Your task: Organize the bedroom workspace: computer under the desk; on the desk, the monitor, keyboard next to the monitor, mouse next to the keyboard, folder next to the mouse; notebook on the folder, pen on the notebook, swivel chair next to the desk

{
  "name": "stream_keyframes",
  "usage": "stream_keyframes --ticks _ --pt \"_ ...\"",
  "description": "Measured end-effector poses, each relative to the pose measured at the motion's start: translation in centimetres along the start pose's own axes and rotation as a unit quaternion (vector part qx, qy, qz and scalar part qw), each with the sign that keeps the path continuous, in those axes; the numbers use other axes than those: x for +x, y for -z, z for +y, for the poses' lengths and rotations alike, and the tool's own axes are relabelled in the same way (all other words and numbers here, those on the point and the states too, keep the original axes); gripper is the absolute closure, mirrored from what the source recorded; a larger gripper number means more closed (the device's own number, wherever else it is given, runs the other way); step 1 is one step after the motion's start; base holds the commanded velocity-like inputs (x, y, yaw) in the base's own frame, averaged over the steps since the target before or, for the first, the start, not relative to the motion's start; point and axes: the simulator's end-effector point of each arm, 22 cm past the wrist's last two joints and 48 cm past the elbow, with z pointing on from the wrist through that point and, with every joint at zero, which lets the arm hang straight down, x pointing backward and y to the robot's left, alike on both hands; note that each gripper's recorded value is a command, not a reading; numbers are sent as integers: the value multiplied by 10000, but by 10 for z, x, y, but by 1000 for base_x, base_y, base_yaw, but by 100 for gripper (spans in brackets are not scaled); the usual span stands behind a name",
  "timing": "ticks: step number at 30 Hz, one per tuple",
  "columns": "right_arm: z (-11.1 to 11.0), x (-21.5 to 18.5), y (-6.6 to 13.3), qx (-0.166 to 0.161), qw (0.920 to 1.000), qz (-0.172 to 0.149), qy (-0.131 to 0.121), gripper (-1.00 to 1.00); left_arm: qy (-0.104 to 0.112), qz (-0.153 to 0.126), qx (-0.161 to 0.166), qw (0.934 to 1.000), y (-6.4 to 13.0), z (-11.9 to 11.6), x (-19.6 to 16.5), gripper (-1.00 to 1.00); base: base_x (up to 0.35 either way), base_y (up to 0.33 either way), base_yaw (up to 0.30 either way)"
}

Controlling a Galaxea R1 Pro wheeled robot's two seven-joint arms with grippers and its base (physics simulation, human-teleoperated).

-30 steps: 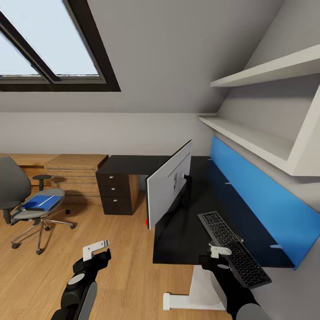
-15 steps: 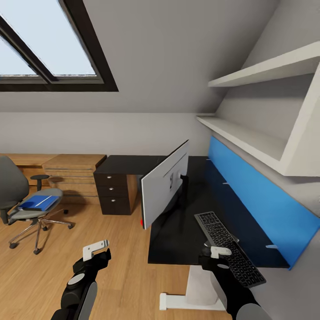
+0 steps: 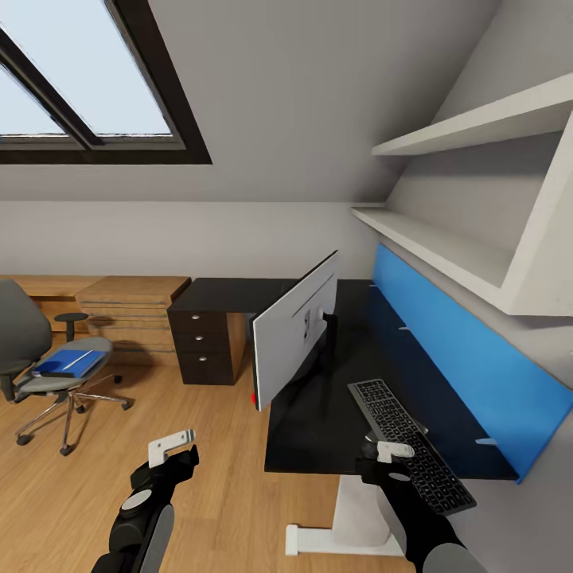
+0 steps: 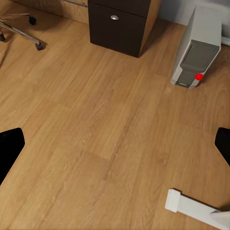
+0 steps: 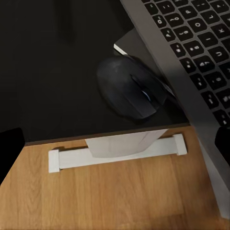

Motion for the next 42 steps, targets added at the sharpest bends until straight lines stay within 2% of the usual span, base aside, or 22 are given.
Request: stream_keyframes --ticks 10,18,32,42 --pt "1 1 0 -4 10000 15 2 -100 5 6 11 10000 0 -1 1 -100 -110 94 0" --pt "5 11 0 -73 9997 232 44 -100 64 -121 43 9999 3 -3 -11 -100 -24 19 0" --pt "8 14 -11 -117 9996 238 46 -100 96 -176 58 9998 -4 -6 -11 -100 0 0 0" --pt "7 13 -11 -108 9997 230 49 -100 77 -164 46 9998 -5 -5 -10 -100 0 0 0"
